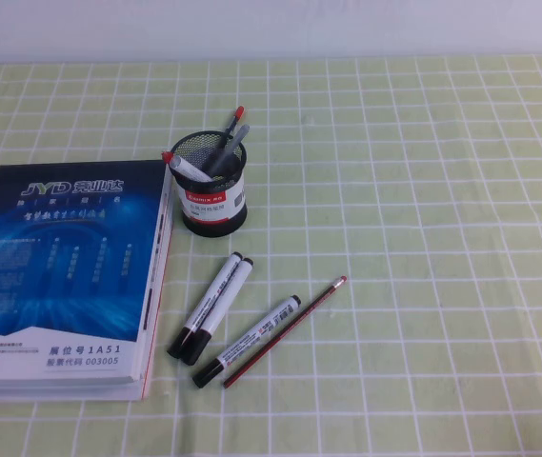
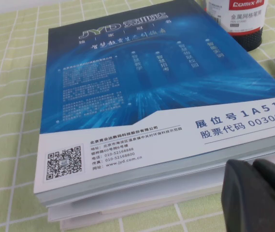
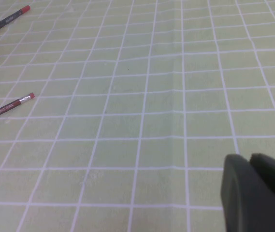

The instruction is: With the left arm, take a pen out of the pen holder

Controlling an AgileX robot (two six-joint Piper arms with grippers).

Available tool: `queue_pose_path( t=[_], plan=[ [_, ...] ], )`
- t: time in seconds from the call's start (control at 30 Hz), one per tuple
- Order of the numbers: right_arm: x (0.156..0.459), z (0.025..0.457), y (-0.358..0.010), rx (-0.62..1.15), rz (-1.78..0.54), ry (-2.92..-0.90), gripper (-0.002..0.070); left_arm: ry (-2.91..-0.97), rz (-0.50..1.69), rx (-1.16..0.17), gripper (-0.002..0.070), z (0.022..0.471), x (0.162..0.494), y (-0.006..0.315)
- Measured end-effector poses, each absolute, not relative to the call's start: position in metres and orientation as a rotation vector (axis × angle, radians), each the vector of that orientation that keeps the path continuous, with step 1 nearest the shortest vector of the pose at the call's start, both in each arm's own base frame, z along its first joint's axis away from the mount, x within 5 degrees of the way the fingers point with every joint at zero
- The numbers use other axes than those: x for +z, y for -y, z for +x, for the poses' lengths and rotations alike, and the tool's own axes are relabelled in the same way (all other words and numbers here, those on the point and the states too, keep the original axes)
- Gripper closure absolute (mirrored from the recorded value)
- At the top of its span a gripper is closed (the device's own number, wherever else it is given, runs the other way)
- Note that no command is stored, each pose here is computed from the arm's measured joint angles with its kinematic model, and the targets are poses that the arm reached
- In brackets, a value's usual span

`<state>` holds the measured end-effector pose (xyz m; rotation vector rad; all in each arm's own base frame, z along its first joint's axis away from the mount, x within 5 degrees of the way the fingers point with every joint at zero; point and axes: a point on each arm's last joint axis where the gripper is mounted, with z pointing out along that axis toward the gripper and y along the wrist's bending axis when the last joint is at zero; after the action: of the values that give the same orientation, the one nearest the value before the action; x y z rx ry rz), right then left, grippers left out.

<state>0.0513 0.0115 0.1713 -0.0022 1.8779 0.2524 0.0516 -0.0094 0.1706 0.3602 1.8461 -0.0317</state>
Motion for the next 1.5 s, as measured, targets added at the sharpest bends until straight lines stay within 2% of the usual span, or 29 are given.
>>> queue_pose_path(
  t=[1.33,1.5],
  plan=[
    [0.1713,0.0513,-0.0115,0.252,-0.002,-1.878,0.0691,-1.846,0.360,-0.032,0.0677,0.0516,0.1706,0.0094],
    [0.1713,0.0513,-0.0115,0.252,-0.002,-1.878,0.0691,-1.740,0.327,-0.068,0.0677,0.0539,0.1798,0.0114]
  ],
)
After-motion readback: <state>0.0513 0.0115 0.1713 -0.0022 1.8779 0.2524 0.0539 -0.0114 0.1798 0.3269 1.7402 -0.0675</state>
